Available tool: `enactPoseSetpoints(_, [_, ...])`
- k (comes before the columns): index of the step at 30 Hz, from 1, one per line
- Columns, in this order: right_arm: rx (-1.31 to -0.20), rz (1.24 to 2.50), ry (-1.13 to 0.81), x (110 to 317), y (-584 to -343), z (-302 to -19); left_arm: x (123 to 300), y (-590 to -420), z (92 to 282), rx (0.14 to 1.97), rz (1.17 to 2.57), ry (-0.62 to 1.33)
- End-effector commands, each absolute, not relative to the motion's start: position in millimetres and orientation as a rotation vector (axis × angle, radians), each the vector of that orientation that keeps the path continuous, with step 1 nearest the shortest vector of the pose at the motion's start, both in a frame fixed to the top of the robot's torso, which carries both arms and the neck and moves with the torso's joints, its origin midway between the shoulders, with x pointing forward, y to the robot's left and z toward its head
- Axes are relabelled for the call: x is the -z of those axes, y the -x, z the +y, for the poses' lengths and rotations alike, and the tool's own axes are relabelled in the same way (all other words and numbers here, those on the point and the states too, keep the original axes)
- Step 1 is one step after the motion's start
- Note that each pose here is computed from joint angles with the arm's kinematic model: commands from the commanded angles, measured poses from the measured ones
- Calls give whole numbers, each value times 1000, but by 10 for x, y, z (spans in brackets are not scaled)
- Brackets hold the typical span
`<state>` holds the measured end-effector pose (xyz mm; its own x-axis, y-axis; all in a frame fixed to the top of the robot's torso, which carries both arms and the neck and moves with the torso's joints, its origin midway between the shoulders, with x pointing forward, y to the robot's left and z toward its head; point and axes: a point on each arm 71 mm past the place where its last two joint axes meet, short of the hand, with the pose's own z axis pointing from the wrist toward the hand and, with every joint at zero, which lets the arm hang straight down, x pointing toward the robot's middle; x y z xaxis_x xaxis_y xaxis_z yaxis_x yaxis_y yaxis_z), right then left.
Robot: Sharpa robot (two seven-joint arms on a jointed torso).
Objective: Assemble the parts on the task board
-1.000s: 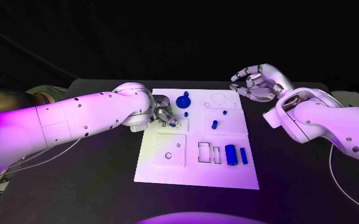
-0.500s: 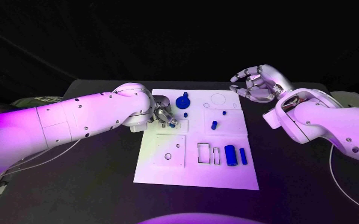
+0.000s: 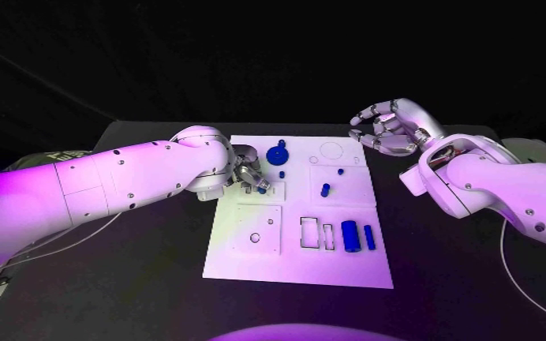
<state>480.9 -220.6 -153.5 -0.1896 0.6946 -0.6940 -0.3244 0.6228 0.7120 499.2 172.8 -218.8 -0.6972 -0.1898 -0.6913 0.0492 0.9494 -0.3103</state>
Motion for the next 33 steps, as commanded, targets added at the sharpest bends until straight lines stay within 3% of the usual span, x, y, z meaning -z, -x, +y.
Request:
enactPoseSetpoints(1, [-948, 1514, -317, 1544, -4802, -2195, 2211, -4971, 1703, 393, 2333, 70])
enactPoseSetpoints(33, [-948, 1510, -317, 1542, -4799, -2202, 2204, -4979, 1728, 390, 2321, 79])
